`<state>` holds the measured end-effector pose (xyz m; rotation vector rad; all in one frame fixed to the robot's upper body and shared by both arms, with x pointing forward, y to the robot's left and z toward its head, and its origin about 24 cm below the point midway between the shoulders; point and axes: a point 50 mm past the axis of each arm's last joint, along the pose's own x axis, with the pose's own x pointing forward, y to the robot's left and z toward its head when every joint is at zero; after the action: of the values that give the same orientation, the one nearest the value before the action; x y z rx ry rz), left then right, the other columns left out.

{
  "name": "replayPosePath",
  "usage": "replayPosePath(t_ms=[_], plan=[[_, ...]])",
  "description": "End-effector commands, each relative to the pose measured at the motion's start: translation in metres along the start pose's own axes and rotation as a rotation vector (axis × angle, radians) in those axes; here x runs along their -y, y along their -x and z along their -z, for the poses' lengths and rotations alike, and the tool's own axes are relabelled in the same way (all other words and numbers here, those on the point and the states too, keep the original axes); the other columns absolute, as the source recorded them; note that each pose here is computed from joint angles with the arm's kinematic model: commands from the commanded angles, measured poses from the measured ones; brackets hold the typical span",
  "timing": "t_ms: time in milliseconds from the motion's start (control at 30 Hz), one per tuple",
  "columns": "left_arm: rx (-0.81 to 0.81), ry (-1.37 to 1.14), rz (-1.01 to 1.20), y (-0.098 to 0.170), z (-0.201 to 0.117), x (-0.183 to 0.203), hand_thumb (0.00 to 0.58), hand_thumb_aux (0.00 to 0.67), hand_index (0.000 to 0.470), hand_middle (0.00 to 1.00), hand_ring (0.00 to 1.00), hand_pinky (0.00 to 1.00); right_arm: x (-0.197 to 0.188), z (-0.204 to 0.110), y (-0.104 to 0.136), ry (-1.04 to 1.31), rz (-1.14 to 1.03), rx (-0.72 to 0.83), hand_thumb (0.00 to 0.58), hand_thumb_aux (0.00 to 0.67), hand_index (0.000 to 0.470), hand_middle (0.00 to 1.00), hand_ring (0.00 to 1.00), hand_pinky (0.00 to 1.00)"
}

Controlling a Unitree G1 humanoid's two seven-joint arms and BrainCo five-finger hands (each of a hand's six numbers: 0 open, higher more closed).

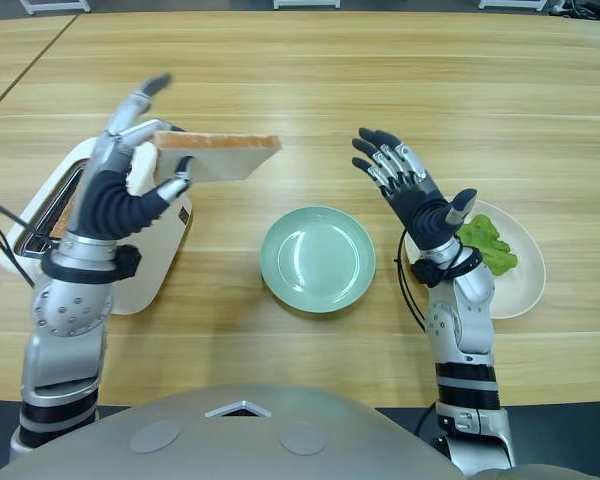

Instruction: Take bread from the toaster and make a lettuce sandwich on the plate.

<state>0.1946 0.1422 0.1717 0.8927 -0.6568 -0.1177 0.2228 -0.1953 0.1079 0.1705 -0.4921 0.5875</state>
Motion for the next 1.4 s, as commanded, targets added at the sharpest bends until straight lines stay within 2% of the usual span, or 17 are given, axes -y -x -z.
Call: replayPosePath(t_ms=[33,167,367,700,733,767,800,1067,1167,1300,1400], plan=[[0.121,-0.138,0.161,-0.014,-0.011,0.052,0.58,0.67,0.47,0.0,0.0,0.0,0.009,-0.001,-0.002,-0.015,0.048,0.01,0.0,0.0,0.0,0.0,0.0,0.0],[0.197,-0.262,0.275,-0.015,-0.007,0.096,0.58,0.67,0.47,0.0,0.0,0.0,0.012,-0.003,-0.002,-0.011,0.06,0.016,0.0,0.0,0.0,0.0,0.0,0.0],[0.288,-0.322,0.339,-0.004,-0.007,0.134,0.58,0.67,0.47,0.0,0.0,0.0,0.012,-0.003,-0.002,-0.011,0.058,0.016,0.0,0.0,0.0,0.0,0.0,0.0],[0.259,-0.328,0.405,0.022,-0.008,0.149,0.58,0.67,0.47,0.0,0.0,0.0,0.006,-0.003,-0.005,-0.009,0.033,0.012,0.0,0.0,0.0,0.0,0.0,0.0],[0.252,-0.331,0.416,0.025,-0.008,0.15,0.573,0.599,0.42,0.0,0.0,0.0,0.006,-0.003,-0.005,-0.008,0.032,0.012,0.0,0.0,0.0,0.0,0.0,0.0],[0.242,-0.333,0.422,0.028,-0.009,0.151,0.454,0.357,0.251,0.0,0.0,0.0,0.005,-0.003,-0.005,-0.008,0.03,0.012,0.0,0.0,0.0,0.0,0.0,0.0],[0.231,-0.335,0.432,0.031,-0.009,0.151,0.0,0.0,0.0,0.0,0.0,0.0,0.005,-0.003,-0.005,-0.008,0.028,0.012,0.0,0.0,0.0,0.0,0.0,0.0],[0.143,-0.334,0.458,0.043,-0.014,0.147,0.0,0.0,0.0,0.0,0.0,0.0,0.003,-0.009,-0.006,0.023,0.01,0.016,0.0,0.0,0.0,0.0,0.0,0.0],[0.144,-0.321,0.454,0.045,-0.021,0.145,0.0,0.0,0.0,0.0,0.0,0.0,0.005,-0.017,-0.004,0.1,-0.033,-0.002,0.0,0.0,0.0,0.0,0.0,0.0],[0.091,-0.266,0.411,0.042,-0.02,0.132,0.0,0.0,0.0,0.0,0.0,0.0,0.028,-0.034,0.003,0.446,-0.106,-0.193,0.0,0.0,0.0,0.0,0.0,0.0],[-0.06,0.031,0.345,0.046,-0.022,0.115,0.0,0.0,0.0,0.0,0.0,0.0,0.056,-0.061,0.014,0.821,-0.146,-0.328,0.0,0.0,0.0,0.0,0.0,0.0]])
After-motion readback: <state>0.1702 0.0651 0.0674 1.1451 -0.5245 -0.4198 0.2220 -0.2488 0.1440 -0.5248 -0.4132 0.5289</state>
